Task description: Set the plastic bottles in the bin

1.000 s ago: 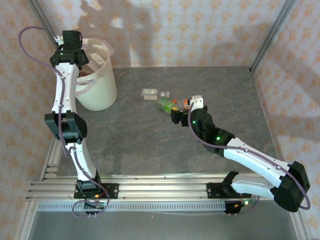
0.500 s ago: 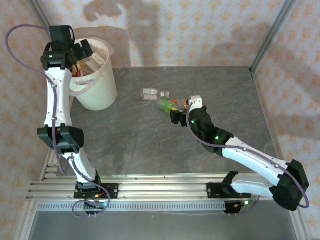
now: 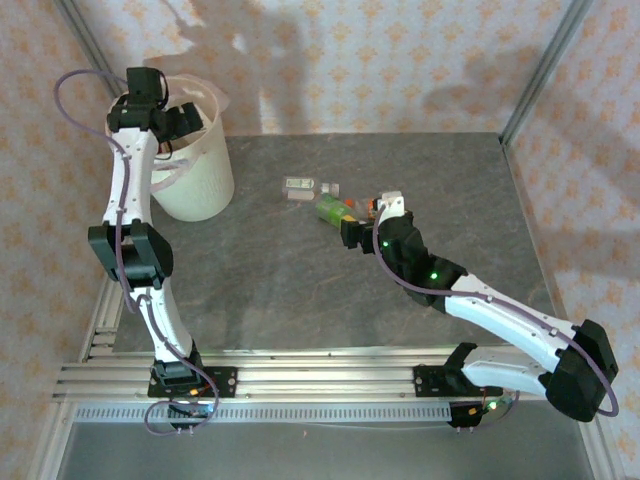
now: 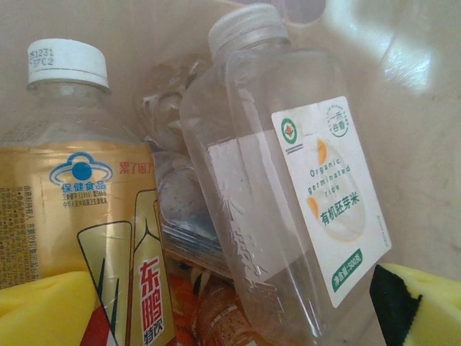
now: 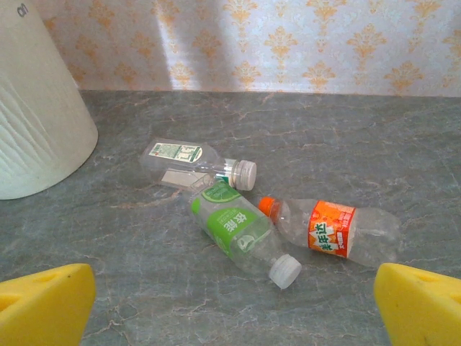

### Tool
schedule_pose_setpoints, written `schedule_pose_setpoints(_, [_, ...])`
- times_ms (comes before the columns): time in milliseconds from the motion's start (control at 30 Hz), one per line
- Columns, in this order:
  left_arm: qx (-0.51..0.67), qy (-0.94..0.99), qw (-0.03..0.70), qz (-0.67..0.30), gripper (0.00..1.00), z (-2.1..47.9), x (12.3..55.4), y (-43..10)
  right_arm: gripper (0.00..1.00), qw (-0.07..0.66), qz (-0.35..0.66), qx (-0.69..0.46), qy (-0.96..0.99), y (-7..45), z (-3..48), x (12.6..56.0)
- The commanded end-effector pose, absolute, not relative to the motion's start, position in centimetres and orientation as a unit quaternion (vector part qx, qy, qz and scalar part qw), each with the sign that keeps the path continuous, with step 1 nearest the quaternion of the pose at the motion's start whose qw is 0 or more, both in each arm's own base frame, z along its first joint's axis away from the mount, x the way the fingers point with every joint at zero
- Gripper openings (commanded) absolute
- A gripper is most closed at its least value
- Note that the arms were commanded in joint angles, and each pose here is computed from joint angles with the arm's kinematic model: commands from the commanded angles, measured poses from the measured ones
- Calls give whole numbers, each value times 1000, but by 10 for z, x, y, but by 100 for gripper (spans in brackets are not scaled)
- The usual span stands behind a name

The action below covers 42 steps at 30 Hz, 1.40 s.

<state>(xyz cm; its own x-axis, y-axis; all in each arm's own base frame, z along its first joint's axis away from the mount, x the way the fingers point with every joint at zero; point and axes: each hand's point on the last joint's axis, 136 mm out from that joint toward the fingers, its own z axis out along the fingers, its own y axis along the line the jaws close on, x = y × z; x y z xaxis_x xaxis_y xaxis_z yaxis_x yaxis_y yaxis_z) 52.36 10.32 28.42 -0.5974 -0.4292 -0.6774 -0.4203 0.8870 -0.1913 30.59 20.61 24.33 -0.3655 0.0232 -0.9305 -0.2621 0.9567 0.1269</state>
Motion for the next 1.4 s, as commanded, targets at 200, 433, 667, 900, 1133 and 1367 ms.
schedule_pose_setpoints(200, [-231,859,447,-96,100,367,487,73,99,560,123,-32,819,198,243,308])
schedule_pose_setpoints(433, [-230,821,492,-178,100,400,460,40,99,521,123,63,842,162,226,323])
schedule_pose_setpoints(667, [-182,788,499,-310,100,411,432,-17,99,453,98,71,883,136,195,341])
schedule_pose_setpoints(900, [-107,801,465,-362,100,385,396,-100,99,340,101,92,931,117,142,364])
schedule_pose_setpoints(1133, [-125,806,435,-382,100,339,378,-145,99,307,80,-119,941,134,151,382])
schedule_pose_setpoints(1367, [-175,816,430,-345,100,305,370,-128,95,223,25,-365,903,127,128,395])
